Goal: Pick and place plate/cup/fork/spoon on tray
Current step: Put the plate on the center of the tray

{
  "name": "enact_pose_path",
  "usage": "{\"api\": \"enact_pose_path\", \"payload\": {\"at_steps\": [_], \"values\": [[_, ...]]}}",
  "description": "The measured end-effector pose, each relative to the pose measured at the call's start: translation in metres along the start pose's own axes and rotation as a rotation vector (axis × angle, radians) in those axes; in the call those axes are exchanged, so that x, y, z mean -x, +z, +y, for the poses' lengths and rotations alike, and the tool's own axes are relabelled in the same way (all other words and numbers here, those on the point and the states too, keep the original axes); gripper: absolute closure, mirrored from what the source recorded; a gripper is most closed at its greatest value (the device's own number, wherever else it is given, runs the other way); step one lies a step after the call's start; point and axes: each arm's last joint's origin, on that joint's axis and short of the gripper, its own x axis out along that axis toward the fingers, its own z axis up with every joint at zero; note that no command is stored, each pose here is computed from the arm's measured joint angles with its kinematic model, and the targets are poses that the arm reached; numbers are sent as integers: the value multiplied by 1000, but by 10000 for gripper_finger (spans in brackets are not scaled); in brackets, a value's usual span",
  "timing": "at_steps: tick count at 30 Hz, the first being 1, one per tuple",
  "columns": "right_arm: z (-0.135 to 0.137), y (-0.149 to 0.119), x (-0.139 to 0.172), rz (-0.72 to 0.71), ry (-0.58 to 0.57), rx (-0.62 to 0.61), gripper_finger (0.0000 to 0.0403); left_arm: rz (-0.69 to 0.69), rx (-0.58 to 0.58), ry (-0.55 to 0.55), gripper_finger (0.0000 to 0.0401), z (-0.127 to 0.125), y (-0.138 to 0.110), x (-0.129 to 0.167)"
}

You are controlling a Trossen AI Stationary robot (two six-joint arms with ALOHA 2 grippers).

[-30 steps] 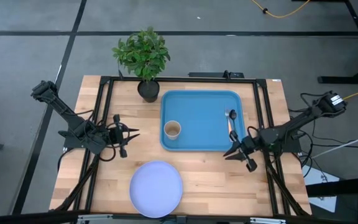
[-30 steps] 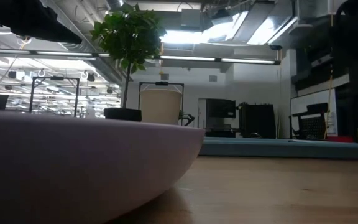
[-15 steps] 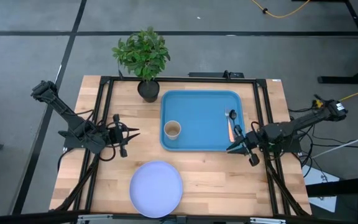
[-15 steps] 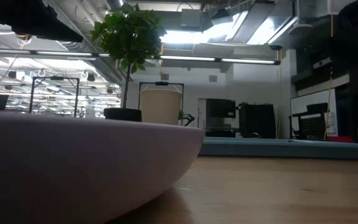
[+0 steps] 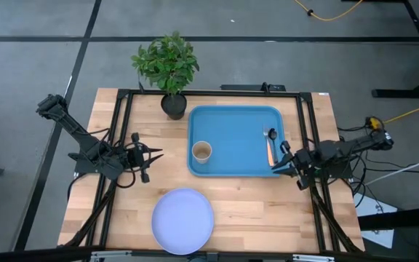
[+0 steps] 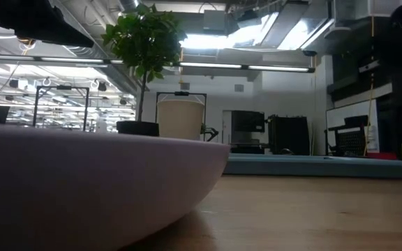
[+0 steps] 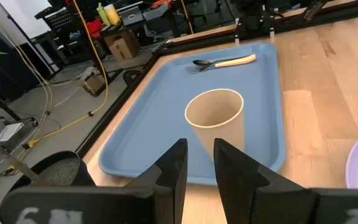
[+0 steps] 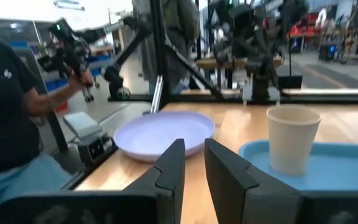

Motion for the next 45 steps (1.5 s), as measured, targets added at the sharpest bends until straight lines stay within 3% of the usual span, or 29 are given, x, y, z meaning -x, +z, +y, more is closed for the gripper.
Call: {"api": "enact_pose_path", "payload": {"at_steps": [4,10,15,20,34,45], "values": [[0,3,3,-30,0,-5,336,0,-1,0,328,0,0,0],[-3,1,3,-25,-90,-30,336,3,-5,1,328,0,-1,0],[-2,0,3,-13,-53,-22,336,4,-4,-7,328,0,-1,0],[-1,-1,3,2,-7,93,336,4,0,-7,328,0,-1,0],[-17,1,4,0,-174,106,336,3,-4,0,328,0,-1,0],[-18,-1,3,21,-188,78,336,9,80,-84,328,-3,0,0]]}}
